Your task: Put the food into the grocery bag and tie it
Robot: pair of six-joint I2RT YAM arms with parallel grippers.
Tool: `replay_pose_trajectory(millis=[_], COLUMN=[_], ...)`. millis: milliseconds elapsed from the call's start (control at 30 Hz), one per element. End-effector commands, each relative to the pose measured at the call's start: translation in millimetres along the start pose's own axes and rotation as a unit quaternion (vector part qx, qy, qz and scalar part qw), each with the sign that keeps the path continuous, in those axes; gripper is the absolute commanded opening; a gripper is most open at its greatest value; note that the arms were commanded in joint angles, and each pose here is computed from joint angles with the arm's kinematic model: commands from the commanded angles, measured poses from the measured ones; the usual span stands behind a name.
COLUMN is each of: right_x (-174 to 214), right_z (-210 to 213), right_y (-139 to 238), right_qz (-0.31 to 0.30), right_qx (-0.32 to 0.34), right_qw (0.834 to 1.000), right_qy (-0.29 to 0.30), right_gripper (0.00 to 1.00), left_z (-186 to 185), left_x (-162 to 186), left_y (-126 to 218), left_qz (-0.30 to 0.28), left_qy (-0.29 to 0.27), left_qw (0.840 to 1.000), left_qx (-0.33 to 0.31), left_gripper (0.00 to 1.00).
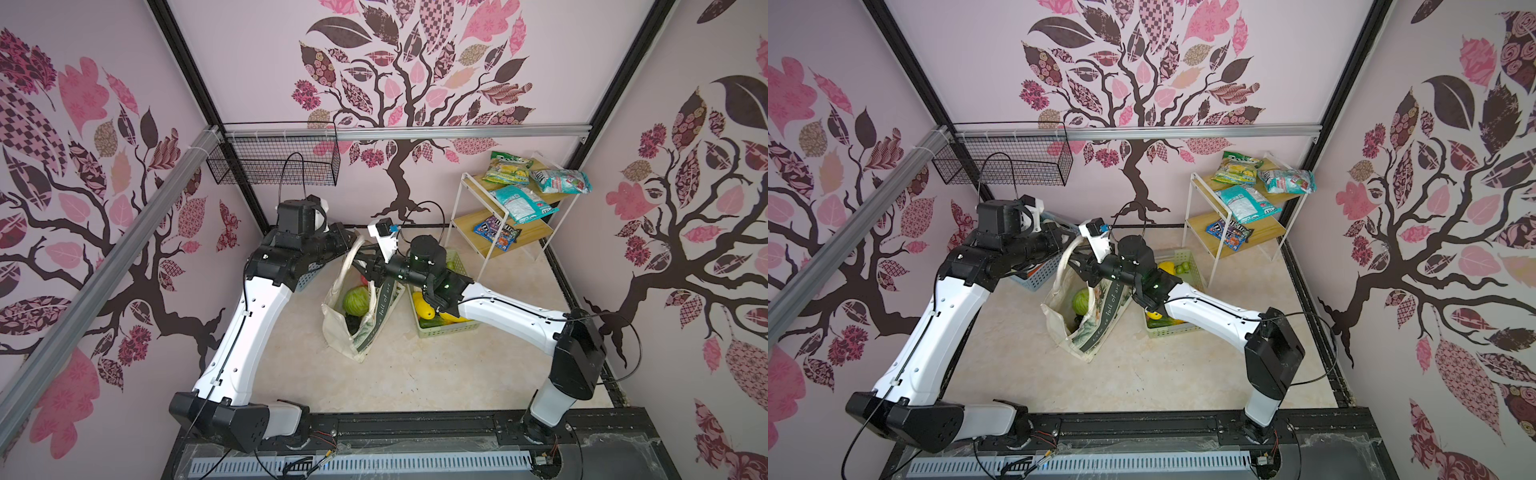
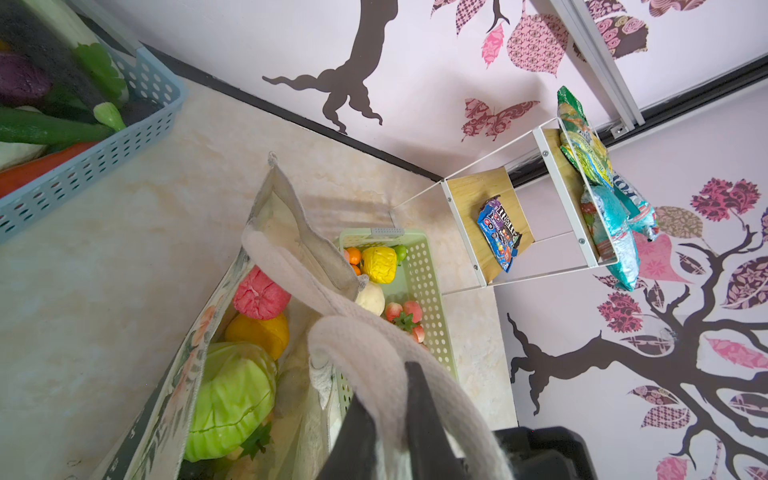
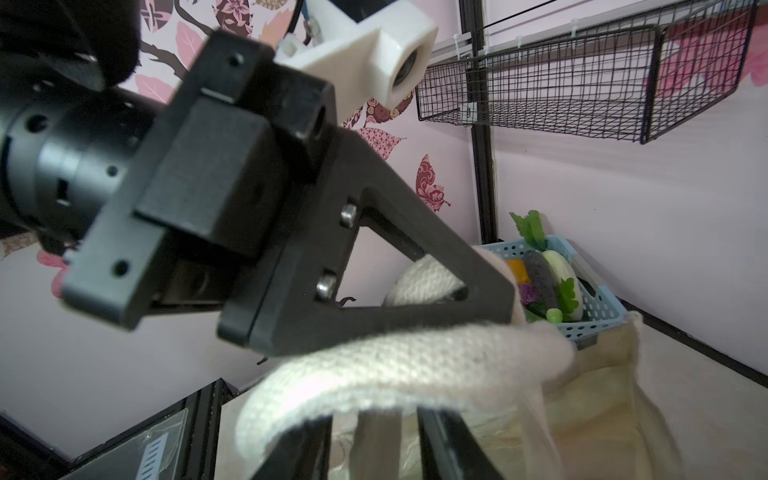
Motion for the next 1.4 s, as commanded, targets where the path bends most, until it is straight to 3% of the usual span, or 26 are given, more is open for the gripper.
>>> replay_pose_trajectory(millis=[0,167,400,533,633,833,1367], right_x=[-21,-14,-5,9,27,34,42], right_z=[13,18,-22,-37,-37,-23,-7], right_y=[28,52,76,77,69,54,9], right_qz=[-0.003,0.034,0.059,0.077,0.089,0.043,-0.021], right_qx=[0.014,0.022,0.096,0.100,0.057,-0.064,-0.197], right_qw=[1.000,0.999,0.994,0.992,0.994,0.997,0.980], right_qy=[0.023,0.031,-0.014,-0.013,-0.003,-0.014,0.007], right_gripper=[0.44,0.53,0.52,0.51,0.51,0.50,0.63], left_z=[-4,-6,-7,-8,-11,-11,-9], left_x=[-4,-4,-4,-3,-3,-4,1], left_y=[6,6,8,8,8,8,-2], left_qz=[-0.014,-0.012,-0.013,-0.006,-0.003,0.002,0.033], left_qy=[-0.018,-0.024,-0.032,-0.033,-0.032,-0.032,-0.021], left_qw=[1.000,0.999,0.999,0.999,0.999,0.998,0.997], left_qx=[0.015,0.021,0.025,0.034,0.042,0.049,0.068], left_gripper=[0.09,0.06,0.05,0.04,0.04,0.04,0.03])
Point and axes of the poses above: each gripper's point midway between its finger pads, its own y axis back along the fingers, its own z axis along the line the jaws close on, x = y × z, the point moved 9 cm from there along y, back along the fingers, and after that the axes turned 2 degrees about y, right-handed, at the moved point
